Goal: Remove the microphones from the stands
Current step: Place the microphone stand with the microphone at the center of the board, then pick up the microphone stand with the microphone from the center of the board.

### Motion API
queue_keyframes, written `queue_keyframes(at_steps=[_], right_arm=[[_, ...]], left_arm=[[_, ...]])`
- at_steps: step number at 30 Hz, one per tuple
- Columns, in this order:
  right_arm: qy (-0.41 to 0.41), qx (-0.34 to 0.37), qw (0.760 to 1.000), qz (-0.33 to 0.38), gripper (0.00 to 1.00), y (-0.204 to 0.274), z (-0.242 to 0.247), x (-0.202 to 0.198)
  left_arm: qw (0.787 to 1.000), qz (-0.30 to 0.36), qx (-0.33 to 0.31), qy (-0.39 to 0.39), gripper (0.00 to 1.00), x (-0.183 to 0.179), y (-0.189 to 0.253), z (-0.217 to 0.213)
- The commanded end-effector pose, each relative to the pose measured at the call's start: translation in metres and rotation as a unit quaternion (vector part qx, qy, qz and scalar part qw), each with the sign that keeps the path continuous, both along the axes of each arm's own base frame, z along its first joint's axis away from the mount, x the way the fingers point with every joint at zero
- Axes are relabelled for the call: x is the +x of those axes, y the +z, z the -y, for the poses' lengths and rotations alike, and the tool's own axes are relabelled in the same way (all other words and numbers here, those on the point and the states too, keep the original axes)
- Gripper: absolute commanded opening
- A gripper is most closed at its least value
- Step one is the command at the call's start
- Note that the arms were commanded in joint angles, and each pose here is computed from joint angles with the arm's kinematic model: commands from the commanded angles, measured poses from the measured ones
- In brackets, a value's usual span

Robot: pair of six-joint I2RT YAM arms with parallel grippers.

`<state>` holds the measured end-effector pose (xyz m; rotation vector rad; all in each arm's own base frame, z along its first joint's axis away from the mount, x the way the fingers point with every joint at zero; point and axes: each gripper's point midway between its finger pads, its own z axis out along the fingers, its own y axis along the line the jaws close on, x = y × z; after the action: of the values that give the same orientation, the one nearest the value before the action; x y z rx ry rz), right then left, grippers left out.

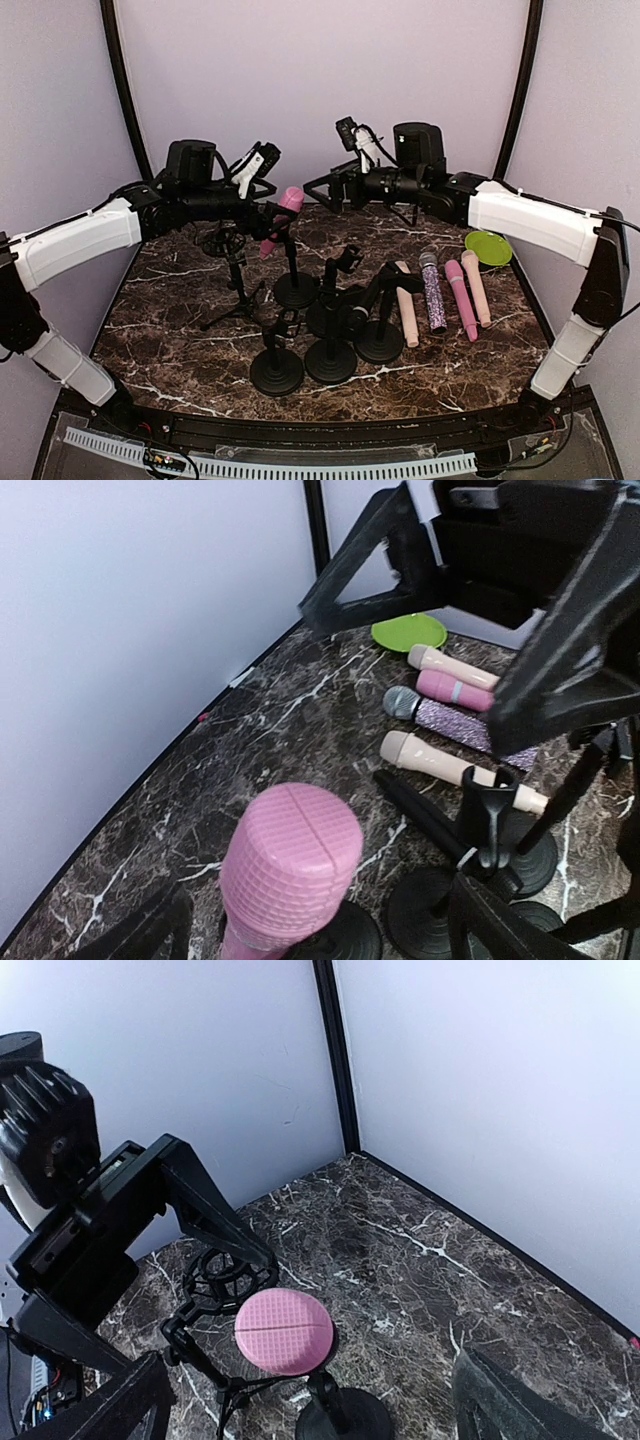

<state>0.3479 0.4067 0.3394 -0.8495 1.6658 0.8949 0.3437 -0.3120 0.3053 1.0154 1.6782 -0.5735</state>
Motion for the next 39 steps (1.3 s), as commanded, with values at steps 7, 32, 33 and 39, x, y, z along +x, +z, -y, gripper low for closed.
queue_keyframes(at_steps=[7,32,33,39], right_arm=[[-0.035,0.02,0.999,0.013,0.99,0.006,0.021,0.003],[-0.025,-0.101,0.995,-0.003,0.93,-0.042,-0.007,0.003],[-0.024,-0.109,0.994,-0.008,0.92,-0.045,-0.011,0.002],[0.003,-0.102,0.995,-0.017,0.87,-0.055,-0.031,-0.004]], left_arm=[[0.993,0.033,0.078,0.081,0.95,0.036,-0.02,0.008],[0.973,0.138,0.039,0.179,0.05,0.045,0.036,0.003],[0.972,0.143,0.031,0.181,0.04,0.044,0.044,0.002],[0.965,0.159,-0.017,0.208,0.0,0.04,0.072,-0.015]])
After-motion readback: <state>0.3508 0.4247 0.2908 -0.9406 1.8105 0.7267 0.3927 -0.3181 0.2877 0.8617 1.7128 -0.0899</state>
